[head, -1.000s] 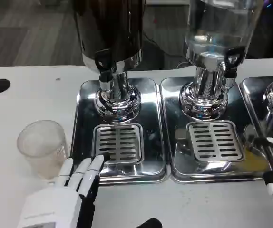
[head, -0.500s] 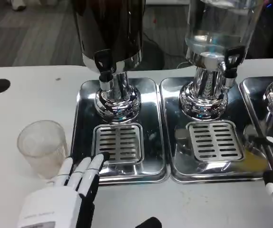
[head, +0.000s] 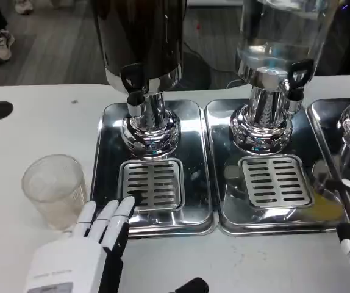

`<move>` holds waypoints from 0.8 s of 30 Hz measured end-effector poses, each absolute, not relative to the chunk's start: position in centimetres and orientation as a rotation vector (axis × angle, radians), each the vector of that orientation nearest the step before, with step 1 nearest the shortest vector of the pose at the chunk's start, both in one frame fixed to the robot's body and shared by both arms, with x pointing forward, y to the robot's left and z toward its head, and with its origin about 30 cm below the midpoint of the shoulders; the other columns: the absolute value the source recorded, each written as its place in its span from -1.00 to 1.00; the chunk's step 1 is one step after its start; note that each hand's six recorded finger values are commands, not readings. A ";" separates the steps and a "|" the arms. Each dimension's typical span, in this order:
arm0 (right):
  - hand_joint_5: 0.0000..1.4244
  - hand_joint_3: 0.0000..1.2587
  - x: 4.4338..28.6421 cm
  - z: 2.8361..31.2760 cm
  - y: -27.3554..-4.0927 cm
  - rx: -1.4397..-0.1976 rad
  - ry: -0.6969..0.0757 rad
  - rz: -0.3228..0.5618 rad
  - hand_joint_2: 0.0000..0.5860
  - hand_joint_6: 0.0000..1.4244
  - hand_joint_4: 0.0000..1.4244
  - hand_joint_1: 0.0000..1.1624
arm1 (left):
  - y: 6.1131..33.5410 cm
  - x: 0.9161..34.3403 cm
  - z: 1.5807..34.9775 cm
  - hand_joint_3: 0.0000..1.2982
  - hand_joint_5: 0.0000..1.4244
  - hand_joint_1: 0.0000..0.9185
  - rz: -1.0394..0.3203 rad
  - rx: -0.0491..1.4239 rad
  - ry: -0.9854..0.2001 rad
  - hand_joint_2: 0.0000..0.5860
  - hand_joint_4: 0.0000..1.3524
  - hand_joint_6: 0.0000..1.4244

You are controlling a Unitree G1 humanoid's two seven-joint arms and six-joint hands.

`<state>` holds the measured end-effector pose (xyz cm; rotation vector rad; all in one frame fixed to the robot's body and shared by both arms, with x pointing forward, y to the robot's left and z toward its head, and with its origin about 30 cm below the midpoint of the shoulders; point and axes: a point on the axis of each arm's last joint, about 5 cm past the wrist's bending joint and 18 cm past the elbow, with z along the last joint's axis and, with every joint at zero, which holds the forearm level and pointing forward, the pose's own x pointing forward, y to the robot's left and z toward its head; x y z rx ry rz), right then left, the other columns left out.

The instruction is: Grasp the cup under the faucet to collect the drink, then remove the cup.

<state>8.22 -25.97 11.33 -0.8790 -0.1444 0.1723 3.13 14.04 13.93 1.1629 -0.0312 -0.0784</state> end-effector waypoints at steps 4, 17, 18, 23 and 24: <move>-1.00 -0.67 8.0 11.3 -25.9 -0.876 -0.143 0.173 0.52 -1.00 -0.97 -0.41 | 13.9 3.2 13.9 -0.80 -0.93 -1.00 -0.080 1.159 -0.036 -0.75 -1.00 -0.70; -1.00 -0.66 7.7 11.1 -25.8 -0.861 -0.143 0.162 0.51 -1.00 -0.97 -0.40 | 14.2 3.4 13.7 -0.80 -0.86 -1.00 -0.066 1.136 -0.023 -0.74 -1.00 -0.58; -1.00 -0.66 7.7 11.1 -25.8 -0.860 -0.141 0.163 0.51 -1.00 -0.97 -0.40 | 14.4 3.5 13.7 -0.80 -0.86 -1.00 -0.057 1.140 -0.023 -0.74 -1.00 -0.58; -1.00 -0.66 7.4 11.0 -25.9 -0.861 -0.133 0.161 0.52 -1.00 -0.97 -0.39 | 15.5 4.6 13.8 -0.78 -0.83 -1.00 0.011 1.150 -0.011 -0.73 -0.98 -0.55; -1.00 -0.66 7.4 11.1 -25.9 -0.862 -0.134 0.160 0.52 -1.00 -0.97 -0.39 | 15.7 4.7 13.9 -0.77 -0.82 -1.00 0.019 1.151 -0.007 -0.73 -0.97 -0.55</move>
